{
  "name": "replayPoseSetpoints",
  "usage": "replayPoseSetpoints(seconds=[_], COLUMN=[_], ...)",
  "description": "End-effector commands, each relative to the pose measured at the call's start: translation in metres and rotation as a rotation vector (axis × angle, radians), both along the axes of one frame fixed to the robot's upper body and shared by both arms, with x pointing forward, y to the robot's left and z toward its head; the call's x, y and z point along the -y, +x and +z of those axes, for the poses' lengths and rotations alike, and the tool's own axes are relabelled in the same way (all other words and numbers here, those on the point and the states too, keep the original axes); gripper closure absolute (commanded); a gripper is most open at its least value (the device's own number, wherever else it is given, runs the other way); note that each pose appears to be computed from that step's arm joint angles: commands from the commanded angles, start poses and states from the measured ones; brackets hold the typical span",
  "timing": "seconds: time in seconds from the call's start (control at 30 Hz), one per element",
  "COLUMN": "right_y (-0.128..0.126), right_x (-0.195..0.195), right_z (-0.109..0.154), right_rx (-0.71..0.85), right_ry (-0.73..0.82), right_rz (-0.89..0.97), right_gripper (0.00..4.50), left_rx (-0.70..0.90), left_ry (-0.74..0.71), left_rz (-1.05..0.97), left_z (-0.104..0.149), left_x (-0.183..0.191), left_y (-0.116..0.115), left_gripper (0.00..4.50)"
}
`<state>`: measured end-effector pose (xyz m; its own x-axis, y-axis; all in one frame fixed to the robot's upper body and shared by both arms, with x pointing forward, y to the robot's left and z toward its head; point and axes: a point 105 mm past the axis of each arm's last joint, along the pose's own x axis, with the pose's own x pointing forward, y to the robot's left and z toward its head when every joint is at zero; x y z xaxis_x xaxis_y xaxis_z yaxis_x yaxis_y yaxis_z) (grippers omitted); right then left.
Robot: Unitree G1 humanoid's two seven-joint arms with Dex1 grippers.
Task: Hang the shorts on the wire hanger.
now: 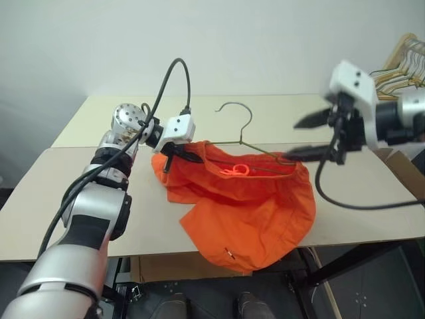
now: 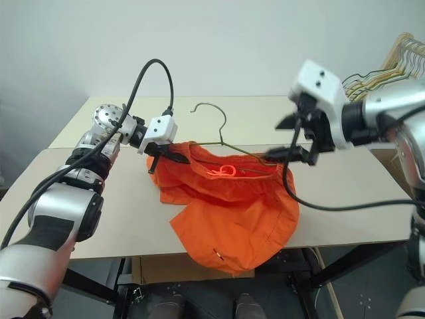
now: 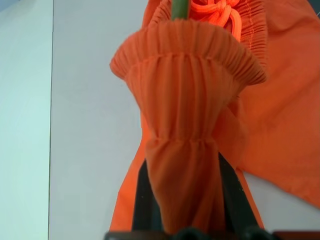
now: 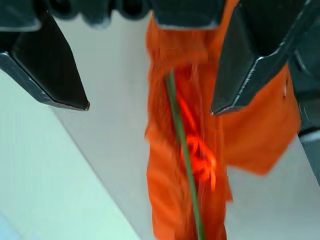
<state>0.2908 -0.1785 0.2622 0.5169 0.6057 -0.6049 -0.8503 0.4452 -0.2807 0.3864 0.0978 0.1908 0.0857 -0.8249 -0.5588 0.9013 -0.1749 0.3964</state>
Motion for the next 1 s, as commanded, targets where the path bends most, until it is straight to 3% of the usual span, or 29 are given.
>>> replayPoseSetpoints(seconds=[0.03, 0.2, 0.43, 0.53, 0.9, 1.0], right_y=[-0.011, 0.0, 0.012, 0.016, 0.023, 0.024], right_x=[0.007, 0.01, -0.004, -0.012, -0.027, -0.03], right_z=[0.004, -0.023, -0.04, -0.042, -0.044, -0.045], right_rx=[0.056, 0.069, 0.042, 0.018, -0.06, -0.074], right_ry=[-0.02, -0.102, -0.117, -0.118, -0.136, -0.147], right_rz=[0.016, -0.014, 0.02, 0.045, 0.104, 0.119], right_gripper=[0.05, 0.05, 0.05, 0.62, 4.36, 4.45], left_rx=[0.047, 0.05, 0.053, 0.052, 0.048, 0.048], left_ry=[-0.026, -0.023, -0.017, -0.013, -0.002, 0.001], left_rz=[0.002, 0.0, -0.003, -0.007, -0.026, -0.031], left_z=[0.016, 0.018, 0.019, 0.018, 0.012, 0.011], left_x=[0.001, 0.002, 0.002, 0.002, 0.002, 0.003], left_y=[0.002, 0.003, 0.002, 0.002, 0.0, -0.001], left_gripper=[4.5, 4.5, 4.5, 4.5, 4.5, 4.5])
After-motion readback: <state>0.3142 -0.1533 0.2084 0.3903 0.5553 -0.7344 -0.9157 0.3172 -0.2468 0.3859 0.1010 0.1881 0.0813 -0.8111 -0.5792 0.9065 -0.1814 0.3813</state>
